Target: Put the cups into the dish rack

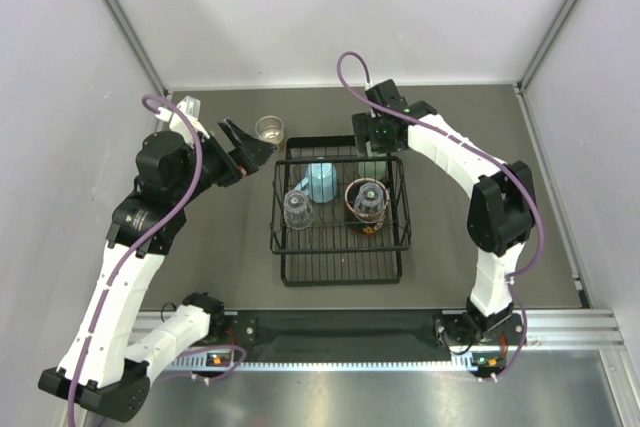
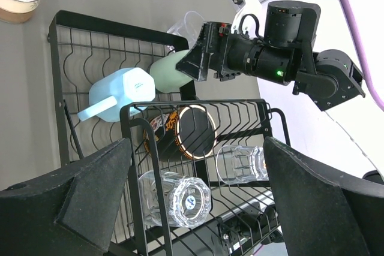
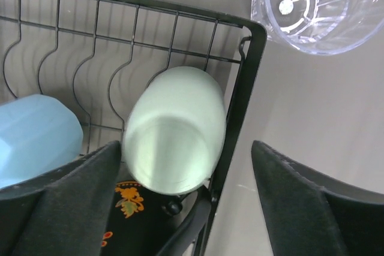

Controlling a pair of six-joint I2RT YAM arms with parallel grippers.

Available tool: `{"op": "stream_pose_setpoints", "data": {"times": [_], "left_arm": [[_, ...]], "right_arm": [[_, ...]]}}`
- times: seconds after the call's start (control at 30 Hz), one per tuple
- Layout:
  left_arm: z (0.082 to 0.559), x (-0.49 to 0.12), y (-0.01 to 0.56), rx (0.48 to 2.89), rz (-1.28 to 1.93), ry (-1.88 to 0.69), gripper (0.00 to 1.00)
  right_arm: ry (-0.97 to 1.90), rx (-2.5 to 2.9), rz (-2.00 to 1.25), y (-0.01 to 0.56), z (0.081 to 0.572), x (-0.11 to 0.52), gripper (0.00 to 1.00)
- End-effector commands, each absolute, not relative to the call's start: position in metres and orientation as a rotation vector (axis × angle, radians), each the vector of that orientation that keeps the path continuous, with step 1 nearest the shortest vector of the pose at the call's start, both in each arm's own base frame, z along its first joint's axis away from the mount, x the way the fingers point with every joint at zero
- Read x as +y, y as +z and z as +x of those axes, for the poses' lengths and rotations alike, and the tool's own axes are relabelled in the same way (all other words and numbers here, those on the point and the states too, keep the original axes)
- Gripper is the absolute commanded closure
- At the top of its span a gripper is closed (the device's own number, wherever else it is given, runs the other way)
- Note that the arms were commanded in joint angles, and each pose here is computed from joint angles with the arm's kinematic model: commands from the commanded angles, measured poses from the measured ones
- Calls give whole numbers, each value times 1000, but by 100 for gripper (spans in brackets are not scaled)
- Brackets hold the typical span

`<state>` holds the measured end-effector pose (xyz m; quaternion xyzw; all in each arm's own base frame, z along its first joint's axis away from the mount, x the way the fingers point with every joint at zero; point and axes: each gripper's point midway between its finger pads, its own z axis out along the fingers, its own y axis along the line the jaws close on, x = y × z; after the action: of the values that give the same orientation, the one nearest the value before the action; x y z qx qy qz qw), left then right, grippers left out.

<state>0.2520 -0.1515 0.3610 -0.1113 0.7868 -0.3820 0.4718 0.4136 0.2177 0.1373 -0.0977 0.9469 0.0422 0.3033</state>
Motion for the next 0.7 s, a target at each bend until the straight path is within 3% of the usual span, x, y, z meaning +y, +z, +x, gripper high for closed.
{"op": "stream_pose_setpoints", "data": {"times": [0.0, 0.13, 0.33, 0.53, 0.67], "left_arm": [[250, -154, 376, 1871, -252, -969, 4], [250, -156, 375, 1877, -248, -980, 4], [249, -155, 375, 1877, -251, -982, 4], [244, -149, 378, 1864, -258, -956, 4], [243, -147, 378, 1868, -261, -943, 4]], "right_arm": [[152, 2423, -257, 172, 417, 226, 11], [164, 2393, -247, 189, 419, 227, 4], [158, 2277, -143, 237, 445, 214, 7], [158, 2175, 63, 271, 481, 183, 15], [154, 2165, 212, 264, 503, 154, 25]]}}
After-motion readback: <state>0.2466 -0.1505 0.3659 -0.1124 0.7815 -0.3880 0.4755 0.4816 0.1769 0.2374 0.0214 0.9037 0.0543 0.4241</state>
